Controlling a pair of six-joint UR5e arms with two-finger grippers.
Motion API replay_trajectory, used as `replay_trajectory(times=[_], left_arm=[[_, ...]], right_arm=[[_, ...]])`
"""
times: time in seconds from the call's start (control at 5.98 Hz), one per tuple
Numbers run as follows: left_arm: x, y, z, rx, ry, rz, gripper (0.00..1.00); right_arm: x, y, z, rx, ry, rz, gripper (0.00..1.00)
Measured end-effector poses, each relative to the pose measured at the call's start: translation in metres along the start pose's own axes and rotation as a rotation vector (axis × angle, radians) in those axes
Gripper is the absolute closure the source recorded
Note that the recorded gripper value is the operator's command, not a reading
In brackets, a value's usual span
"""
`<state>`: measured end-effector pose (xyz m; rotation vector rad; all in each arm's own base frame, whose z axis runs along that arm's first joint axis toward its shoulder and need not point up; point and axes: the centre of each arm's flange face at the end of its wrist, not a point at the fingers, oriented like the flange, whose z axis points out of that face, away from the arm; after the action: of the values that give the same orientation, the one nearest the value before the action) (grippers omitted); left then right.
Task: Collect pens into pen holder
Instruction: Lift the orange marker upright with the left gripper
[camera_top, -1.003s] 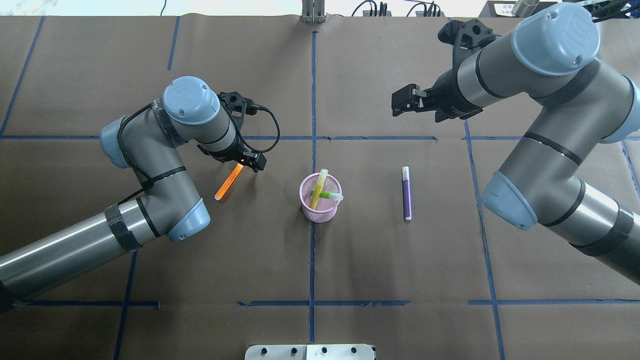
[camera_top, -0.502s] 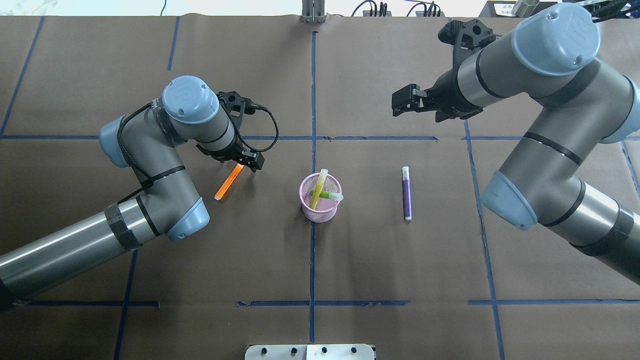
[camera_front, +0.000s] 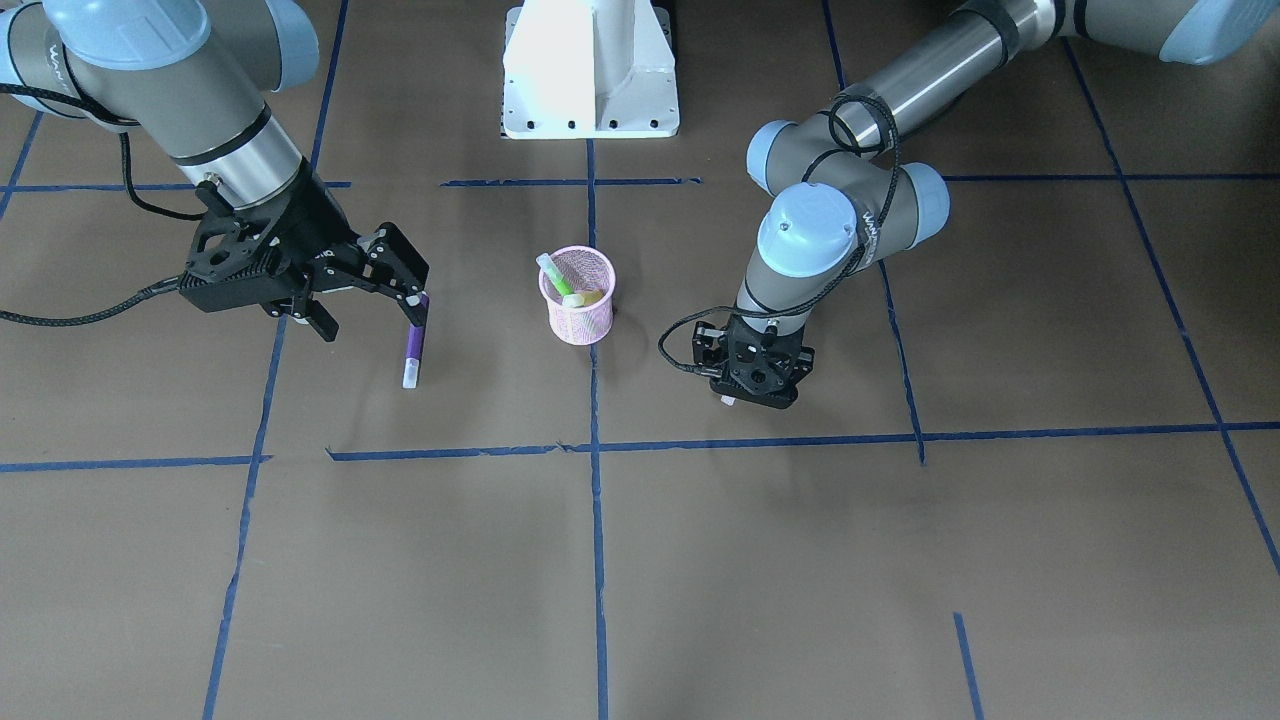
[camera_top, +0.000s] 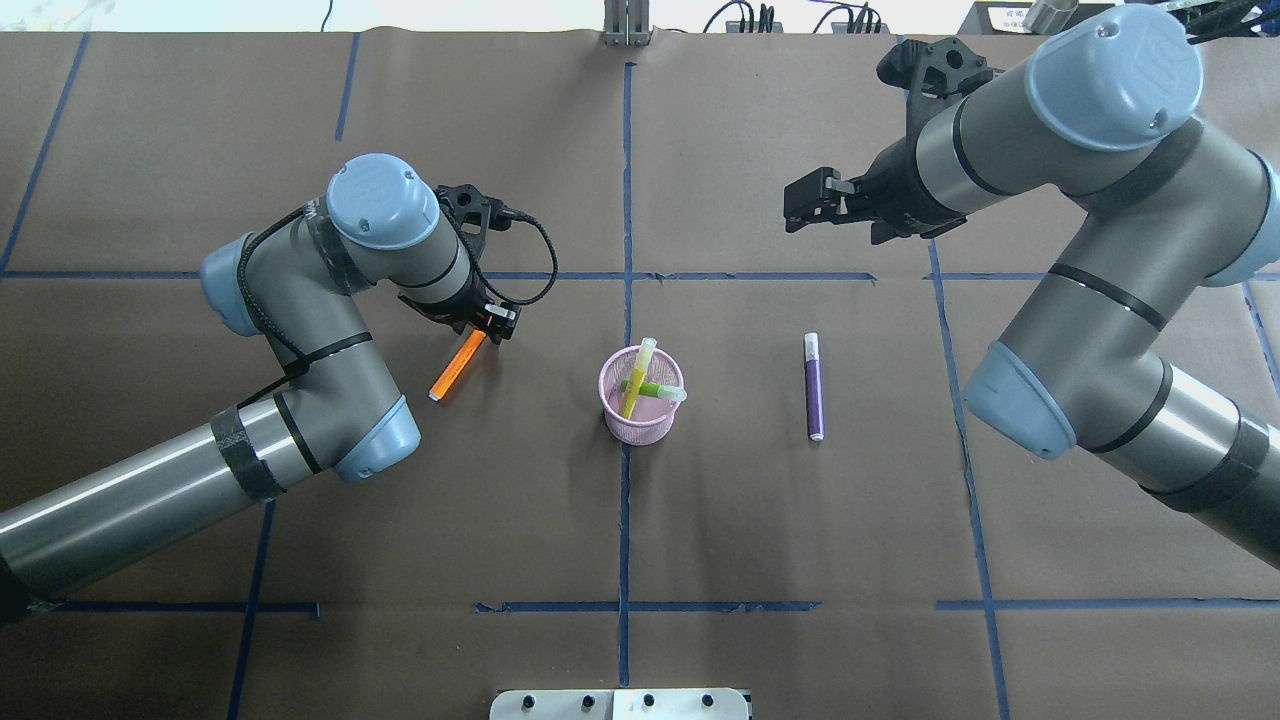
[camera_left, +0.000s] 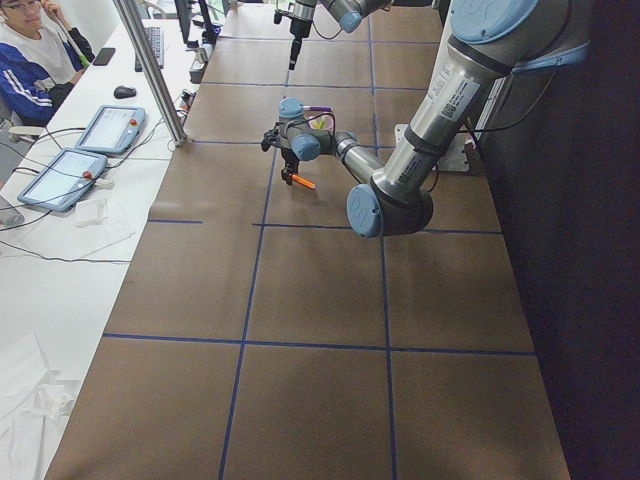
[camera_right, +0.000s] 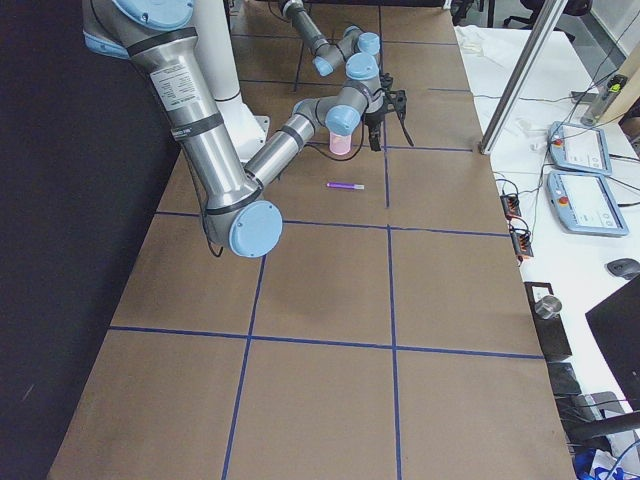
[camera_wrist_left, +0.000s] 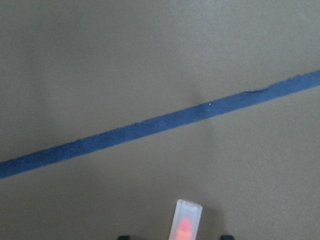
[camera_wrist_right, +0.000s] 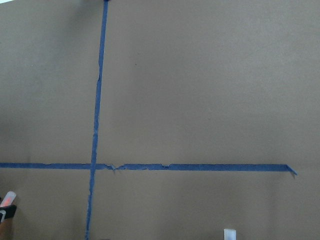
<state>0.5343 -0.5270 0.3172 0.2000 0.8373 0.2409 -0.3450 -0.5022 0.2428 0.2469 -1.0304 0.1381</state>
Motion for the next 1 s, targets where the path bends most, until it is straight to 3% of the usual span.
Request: replay_trajectory(times=[0.5,1.0], left_arm=[[0.003,0.002,-0.003,-0.001,0.005,0.005,1.00],[0.009,-0.005,-0.076,0.108,0.076,0.031,1.00]], right_arm=[[0.000,0.000,-0.001,0.000,-0.002,0.000,0.00],[0.004,0.001,0.001,-0.007,0.003,0.002,0.00]])
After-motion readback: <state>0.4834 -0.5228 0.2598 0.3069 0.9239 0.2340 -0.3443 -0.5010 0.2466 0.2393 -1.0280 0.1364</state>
